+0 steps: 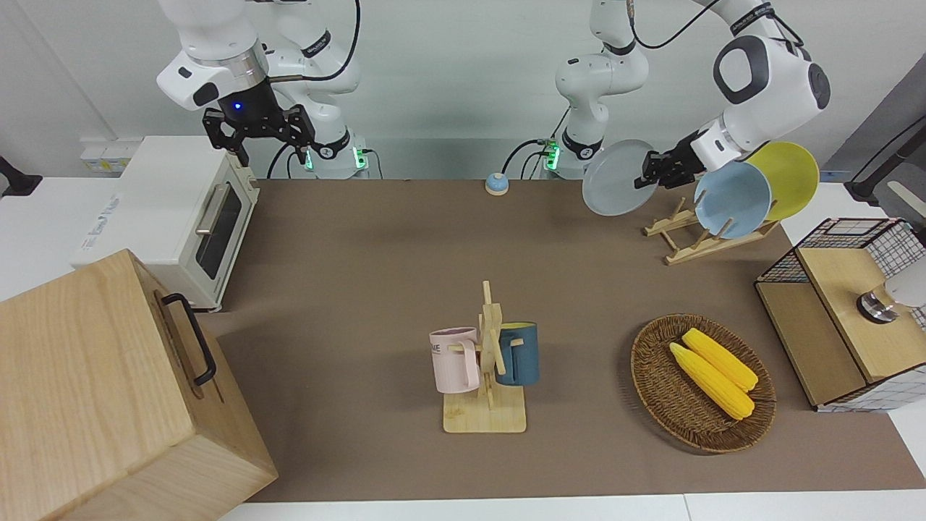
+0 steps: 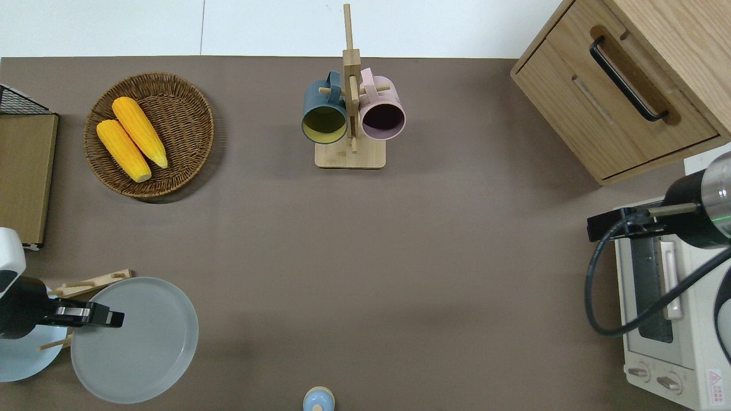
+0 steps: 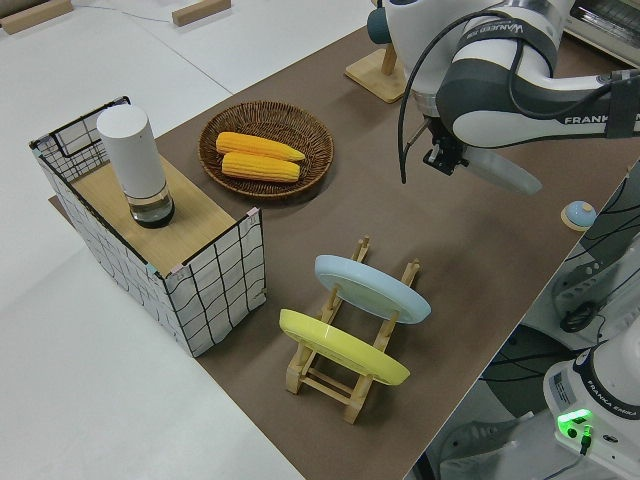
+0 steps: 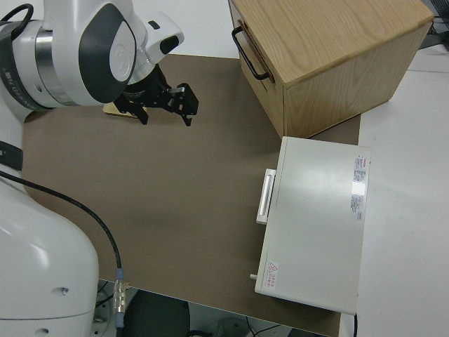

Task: Pick gray plate from low plate rack and place it on table with left arm
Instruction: 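Lift the gray plate out of the rack with the left gripper, then lower the gray plate flat onto the table beside the rack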

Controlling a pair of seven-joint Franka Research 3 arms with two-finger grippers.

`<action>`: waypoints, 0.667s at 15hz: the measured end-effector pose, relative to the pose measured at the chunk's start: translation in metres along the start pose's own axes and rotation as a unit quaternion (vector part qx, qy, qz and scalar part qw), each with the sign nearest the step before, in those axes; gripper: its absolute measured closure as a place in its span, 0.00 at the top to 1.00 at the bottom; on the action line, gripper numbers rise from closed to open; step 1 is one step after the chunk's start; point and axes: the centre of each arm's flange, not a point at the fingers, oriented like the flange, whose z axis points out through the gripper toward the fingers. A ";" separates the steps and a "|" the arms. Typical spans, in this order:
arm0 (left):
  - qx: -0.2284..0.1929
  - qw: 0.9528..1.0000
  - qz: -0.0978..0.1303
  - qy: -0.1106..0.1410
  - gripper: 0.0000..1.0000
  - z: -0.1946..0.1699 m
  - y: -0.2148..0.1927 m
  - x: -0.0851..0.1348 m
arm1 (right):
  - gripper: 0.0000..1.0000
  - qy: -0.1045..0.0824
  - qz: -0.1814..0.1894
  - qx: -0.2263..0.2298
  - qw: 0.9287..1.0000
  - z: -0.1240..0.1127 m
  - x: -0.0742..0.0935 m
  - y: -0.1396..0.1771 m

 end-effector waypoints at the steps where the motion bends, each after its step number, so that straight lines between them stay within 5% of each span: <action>1: -0.004 1.000 0.000 0.000 0.10 0.008 -0.003 0.001 | 0.99 0.000 0.000 0.000 1.000 0.000 0.000 0.000; 10: -0.018 1.000 0.014 0.016 0.10 0.064 -0.024 0.009 | 0.99 0.000 0.000 0.000 1.000 0.000 0.000 0.000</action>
